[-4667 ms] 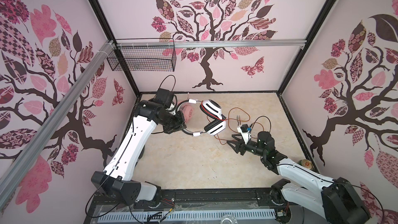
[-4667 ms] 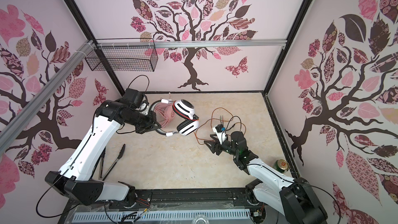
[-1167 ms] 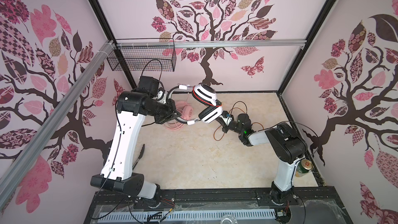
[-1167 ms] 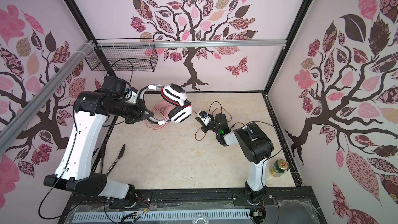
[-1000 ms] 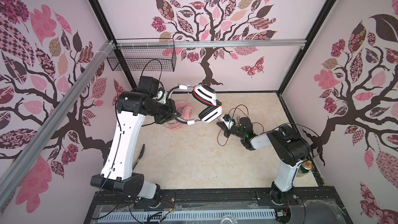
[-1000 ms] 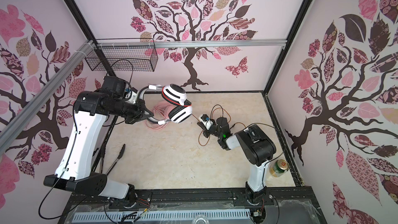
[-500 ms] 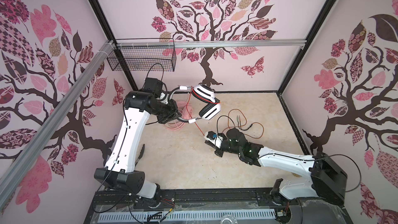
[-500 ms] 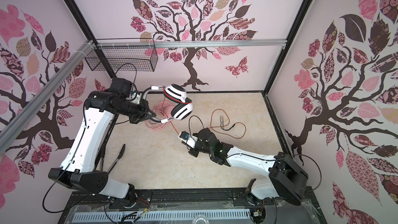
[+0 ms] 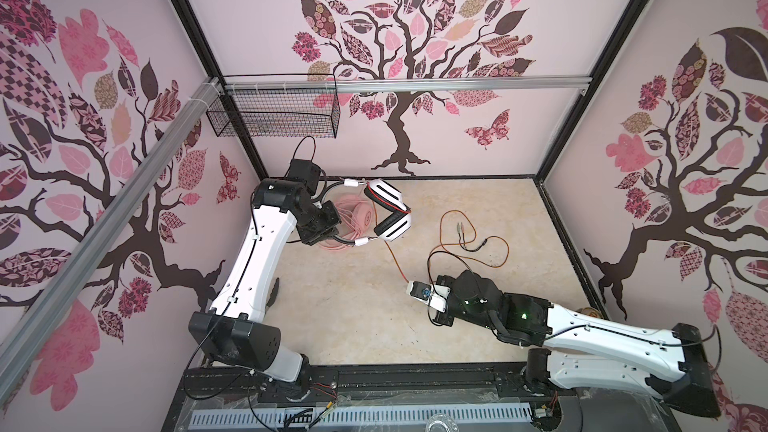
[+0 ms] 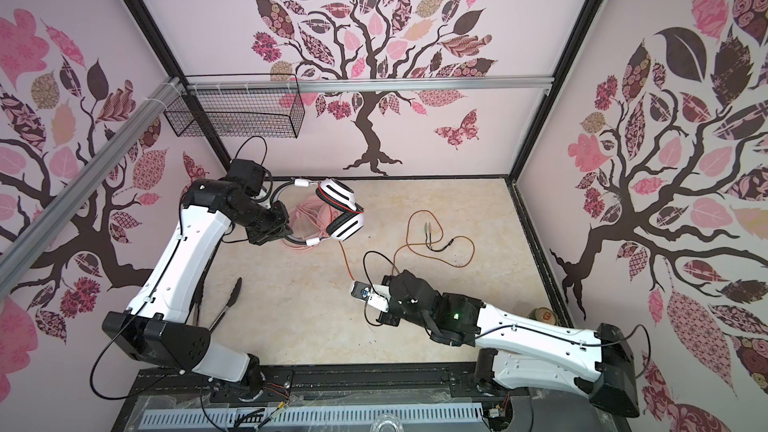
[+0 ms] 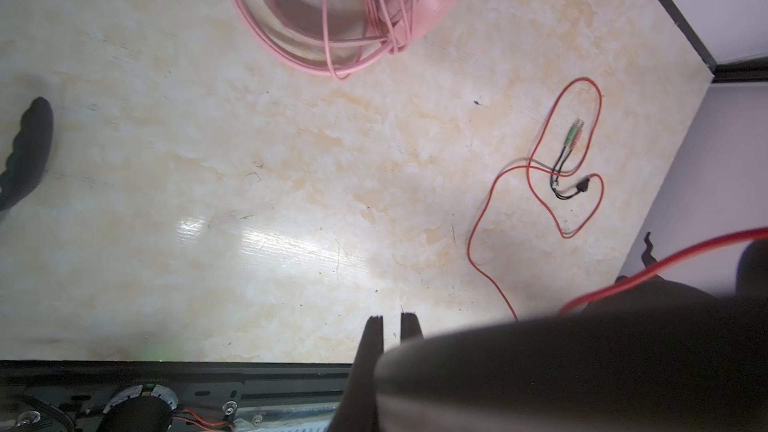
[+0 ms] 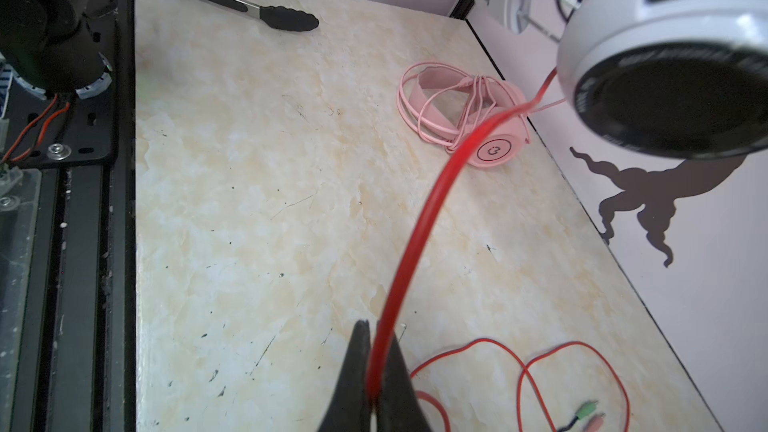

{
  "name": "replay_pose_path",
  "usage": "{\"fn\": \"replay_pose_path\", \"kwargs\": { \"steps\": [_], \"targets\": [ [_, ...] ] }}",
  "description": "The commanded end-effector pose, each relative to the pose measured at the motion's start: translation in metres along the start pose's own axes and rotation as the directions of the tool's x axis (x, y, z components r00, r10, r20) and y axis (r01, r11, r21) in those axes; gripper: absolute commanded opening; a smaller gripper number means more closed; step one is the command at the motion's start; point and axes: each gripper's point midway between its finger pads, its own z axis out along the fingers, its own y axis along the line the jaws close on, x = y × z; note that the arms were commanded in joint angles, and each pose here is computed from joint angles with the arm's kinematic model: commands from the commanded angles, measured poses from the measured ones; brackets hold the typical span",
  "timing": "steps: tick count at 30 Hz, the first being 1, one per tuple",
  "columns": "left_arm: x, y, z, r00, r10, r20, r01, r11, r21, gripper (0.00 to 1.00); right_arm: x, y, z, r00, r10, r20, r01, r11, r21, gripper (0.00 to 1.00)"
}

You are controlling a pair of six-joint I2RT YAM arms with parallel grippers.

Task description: Wrap the headphones

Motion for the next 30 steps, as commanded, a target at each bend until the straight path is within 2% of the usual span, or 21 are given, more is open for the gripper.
{"fn": "replay_pose_path", "kwargs": {
  "steps": [1,7,12,18,20,24,30],
  "targets": [
    [-0.011,0.004,0.008,0.999,0.006,0.052,-0.004,0.999,-0.042,0.0,-0.018,-0.016,-0.016,0.998,-0.065,-0.021,0.066,0.996,0.061,0.0],
    [-0.004,0.017,0.01,0.99,0.112,0.09,-0.084,0.959,-0.27,0.0,-0.034,-0.027,-0.017,0.99,-0.136,-0.034,0.139,0.986,0.091,0.0],
    [0.009,0.027,0.008,0.976,0.204,0.083,-0.156,0.908,-0.39,0.0,-0.037,-0.049,-0.017,0.973,-0.215,-0.087,0.228,0.953,0.198,0.0],
    [0.043,0.018,0.017,0.937,0.348,0.019,-0.311,0.859,-0.406,0.0,-0.034,-0.075,-0.017,0.949,-0.268,-0.167,0.309,0.898,0.313,0.0],
    [0.058,0.016,0.022,0.921,0.389,-0.013,-0.362,0.842,-0.401,0.0,-0.032,-0.085,-0.016,0.959,-0.237,-0.156,0.277,0.906,0.321,0.0],
    [0.083,0.012,0.033,0.886,0.46,-0.055,-0.444,0.809,-0.385,0.0,-0.032,-0.105,-0.019,0.99,-0.129,-0.049,0.137,0.94,0.314,0.0],
    [0.108,0.005,0.036,0.854,0.518,-0.058,-0.505,0.796,-0.334,0.0,-0.024,-0.102,-0.005,0.991,-0.125,-0.044,0.132,0.954,0.268,0.0]
  ]
}}
